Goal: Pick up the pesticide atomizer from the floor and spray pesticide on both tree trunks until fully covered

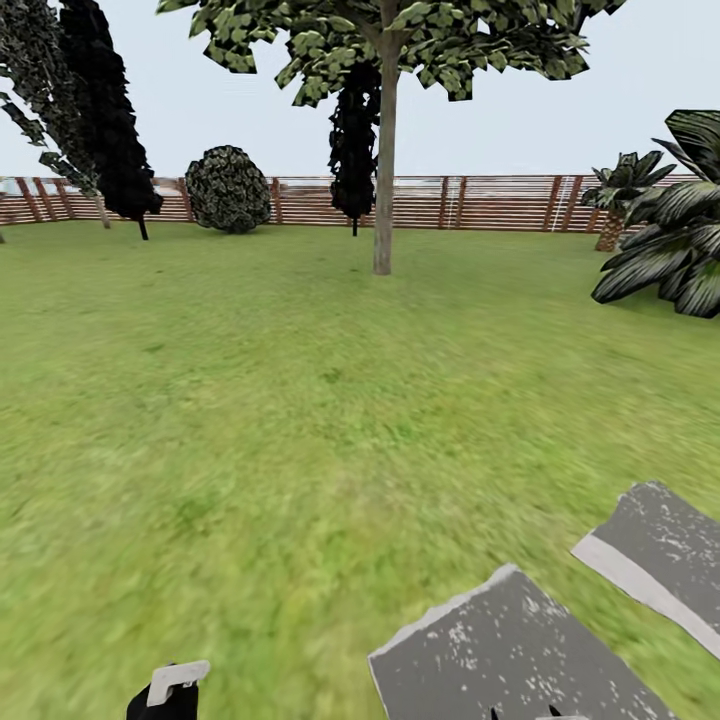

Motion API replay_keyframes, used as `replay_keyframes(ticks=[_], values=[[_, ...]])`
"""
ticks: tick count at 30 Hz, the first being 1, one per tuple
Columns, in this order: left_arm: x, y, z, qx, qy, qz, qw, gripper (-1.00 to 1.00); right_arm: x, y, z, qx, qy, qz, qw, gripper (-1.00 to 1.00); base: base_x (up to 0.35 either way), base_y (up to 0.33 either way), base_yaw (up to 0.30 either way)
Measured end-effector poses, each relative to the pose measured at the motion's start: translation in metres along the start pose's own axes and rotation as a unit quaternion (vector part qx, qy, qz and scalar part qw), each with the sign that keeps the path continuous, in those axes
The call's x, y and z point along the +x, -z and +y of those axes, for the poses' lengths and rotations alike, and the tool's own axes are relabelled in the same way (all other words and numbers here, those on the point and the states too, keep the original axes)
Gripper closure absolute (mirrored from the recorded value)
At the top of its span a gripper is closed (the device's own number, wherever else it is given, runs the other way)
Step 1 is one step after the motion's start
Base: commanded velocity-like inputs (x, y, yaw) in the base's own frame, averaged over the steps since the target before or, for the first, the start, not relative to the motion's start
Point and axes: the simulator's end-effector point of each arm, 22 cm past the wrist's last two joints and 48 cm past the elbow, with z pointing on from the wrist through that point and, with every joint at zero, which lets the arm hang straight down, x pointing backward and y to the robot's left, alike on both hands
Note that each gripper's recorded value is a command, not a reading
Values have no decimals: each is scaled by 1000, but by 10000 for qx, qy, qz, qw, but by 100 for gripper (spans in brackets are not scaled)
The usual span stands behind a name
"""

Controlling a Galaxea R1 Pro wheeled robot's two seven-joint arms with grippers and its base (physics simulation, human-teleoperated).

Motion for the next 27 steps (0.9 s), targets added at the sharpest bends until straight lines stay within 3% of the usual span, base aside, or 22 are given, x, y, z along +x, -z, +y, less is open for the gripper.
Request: replay_keyframes(ticks=[27], values=[[0,0,1,-7,12,0,10000,100,0,0,1,-16,12,-4,10000,-100,337,-72,0]])
